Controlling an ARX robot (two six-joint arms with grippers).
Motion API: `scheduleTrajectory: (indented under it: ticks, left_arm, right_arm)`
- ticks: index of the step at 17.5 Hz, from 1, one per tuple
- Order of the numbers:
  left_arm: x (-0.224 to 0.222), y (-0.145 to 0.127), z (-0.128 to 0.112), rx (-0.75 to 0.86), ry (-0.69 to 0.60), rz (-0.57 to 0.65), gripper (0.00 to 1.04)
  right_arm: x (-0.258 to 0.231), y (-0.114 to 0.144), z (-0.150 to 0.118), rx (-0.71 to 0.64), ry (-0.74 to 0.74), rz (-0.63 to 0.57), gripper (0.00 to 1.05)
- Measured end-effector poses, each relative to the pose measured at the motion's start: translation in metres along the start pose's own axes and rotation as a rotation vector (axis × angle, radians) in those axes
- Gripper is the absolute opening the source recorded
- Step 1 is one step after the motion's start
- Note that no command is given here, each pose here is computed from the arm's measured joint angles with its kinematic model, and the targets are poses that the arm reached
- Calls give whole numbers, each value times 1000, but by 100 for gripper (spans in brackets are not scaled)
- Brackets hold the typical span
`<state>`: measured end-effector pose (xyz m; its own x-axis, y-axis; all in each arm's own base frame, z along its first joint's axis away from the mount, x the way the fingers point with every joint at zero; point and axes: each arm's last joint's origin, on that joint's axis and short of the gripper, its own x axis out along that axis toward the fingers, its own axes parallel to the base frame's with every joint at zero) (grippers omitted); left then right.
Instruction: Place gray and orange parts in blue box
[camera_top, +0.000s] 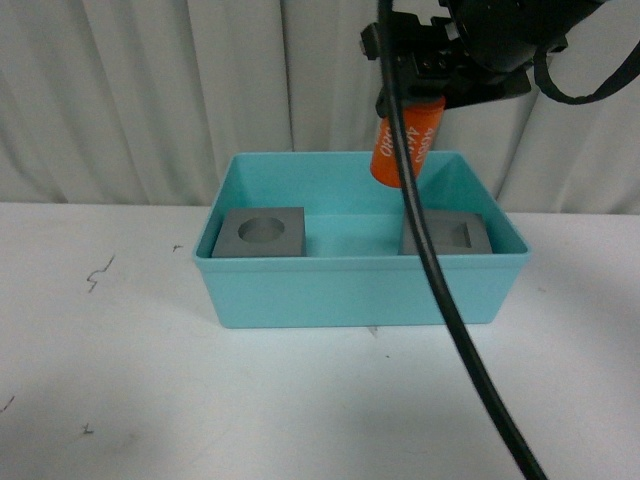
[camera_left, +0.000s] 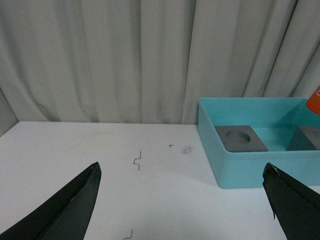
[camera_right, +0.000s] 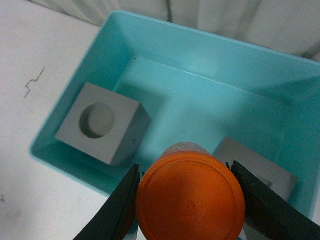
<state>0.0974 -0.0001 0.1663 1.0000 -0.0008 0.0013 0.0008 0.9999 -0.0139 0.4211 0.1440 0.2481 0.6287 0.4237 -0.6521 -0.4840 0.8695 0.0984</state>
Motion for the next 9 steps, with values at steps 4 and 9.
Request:
scheduleTrajectory:
  ticks: [4, 9]
  left_arm:
    - [0, 0, 0, 0, 0, 0, 98]
    - [0, 0, 0, 0, 0, 0, 98]
  right_arm:
    - [25, -18, -12, 30, 44, 3, 48]
    - [43, -12, 1, 10, 14, 38, 48]
